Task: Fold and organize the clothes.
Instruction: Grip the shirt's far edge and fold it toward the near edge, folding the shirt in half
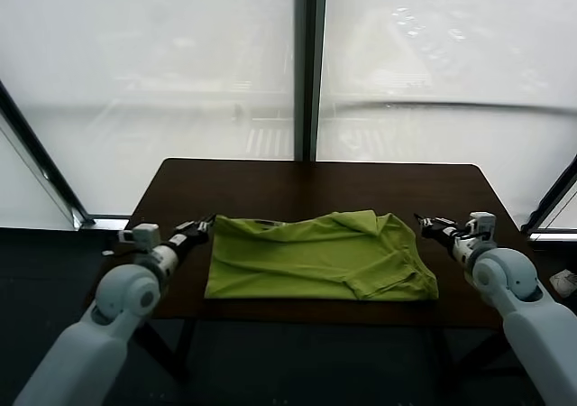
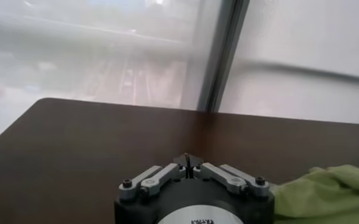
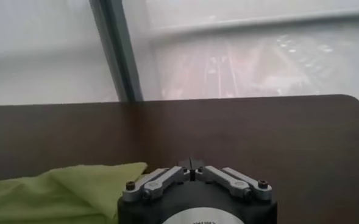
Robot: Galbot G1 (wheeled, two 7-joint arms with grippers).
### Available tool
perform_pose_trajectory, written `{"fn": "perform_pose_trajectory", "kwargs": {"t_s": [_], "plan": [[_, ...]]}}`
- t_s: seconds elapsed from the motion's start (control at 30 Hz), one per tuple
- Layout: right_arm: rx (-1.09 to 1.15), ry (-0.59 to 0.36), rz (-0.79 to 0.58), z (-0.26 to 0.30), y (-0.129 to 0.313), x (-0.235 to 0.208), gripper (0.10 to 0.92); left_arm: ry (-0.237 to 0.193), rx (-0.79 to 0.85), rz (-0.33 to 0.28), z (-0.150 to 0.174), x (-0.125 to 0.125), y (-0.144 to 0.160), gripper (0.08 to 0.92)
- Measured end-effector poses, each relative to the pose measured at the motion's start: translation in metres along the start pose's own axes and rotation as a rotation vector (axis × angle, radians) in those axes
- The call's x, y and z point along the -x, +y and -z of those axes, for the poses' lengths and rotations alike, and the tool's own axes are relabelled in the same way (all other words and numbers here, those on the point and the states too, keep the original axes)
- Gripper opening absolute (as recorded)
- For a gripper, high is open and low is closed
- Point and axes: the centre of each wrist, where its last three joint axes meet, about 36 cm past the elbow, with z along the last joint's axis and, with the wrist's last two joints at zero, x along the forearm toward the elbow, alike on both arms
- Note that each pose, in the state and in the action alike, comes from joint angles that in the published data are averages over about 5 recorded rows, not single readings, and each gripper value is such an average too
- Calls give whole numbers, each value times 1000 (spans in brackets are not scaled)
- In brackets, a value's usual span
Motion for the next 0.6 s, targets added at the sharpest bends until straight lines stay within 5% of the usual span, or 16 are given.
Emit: {"fn": "perform_pose_trajectory", "kwargs": {"t_s": [0.37, 0.47, 0.6], "plan": [[-43, 13, 110, -8, 17, 24, 791, 21, -2, -10, -11, 4, -6, 180], [-61, 28, 127, -16, 23, 30, 882, 28, -2, -12, -15, 5, -8, 180], [-95, 38, 147, -23, 26, 30, 843, 34, 0, -18, -18, 6, -12, 180]]}}
